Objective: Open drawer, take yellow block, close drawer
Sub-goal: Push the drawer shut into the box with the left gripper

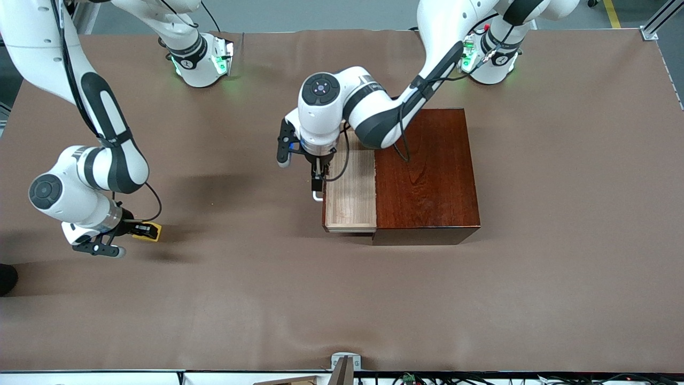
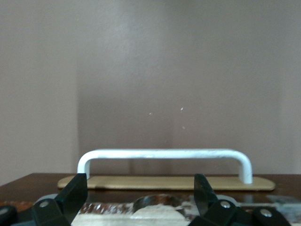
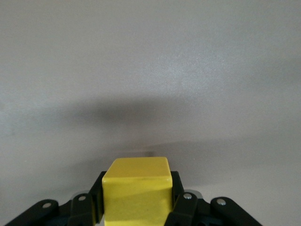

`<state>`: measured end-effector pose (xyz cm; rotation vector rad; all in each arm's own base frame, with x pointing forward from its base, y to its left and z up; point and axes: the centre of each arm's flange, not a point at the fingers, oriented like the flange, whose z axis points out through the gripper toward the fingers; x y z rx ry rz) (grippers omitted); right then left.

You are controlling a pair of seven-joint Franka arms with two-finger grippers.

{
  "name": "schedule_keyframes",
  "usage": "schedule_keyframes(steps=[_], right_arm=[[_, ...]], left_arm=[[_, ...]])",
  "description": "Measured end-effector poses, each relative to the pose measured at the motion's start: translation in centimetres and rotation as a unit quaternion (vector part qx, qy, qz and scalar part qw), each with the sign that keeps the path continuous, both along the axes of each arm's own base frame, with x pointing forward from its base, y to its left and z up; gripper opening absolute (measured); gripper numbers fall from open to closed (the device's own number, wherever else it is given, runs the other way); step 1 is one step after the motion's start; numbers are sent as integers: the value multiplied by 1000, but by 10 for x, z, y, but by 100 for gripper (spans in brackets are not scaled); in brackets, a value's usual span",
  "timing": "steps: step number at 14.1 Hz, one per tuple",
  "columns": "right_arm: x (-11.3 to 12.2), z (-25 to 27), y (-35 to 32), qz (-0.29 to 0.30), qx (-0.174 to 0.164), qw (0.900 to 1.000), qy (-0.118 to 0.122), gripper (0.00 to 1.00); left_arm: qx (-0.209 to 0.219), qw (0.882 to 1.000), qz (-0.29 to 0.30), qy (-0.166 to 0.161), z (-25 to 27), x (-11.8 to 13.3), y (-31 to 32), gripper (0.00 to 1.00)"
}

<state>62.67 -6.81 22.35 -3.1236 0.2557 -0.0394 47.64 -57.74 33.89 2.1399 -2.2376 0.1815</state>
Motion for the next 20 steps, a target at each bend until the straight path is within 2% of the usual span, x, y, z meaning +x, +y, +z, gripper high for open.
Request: schedule_keyframes(steps=[5,10,17,18,20], right_arm=[[3,-4,0,-1,-1,1000,-15,56],[2,-19,0,-4,0,1000,-12,56],[1,-23,0,-5,0,1000,-9,56],[1,-23,0,-5,0,1000,-9,61],[1,-23,1,-4,1,1000,-9,80]], left_arm=[[1,1000,-2,-3,0,0,0,100],[4,1000,-14,-6,-1,-1,-2,100],[21,1000,-9,8,-4,4,2,100],[28,1000,-4,13,-6,10,9,100],[33,999,2,24,-6,13,15,100]])
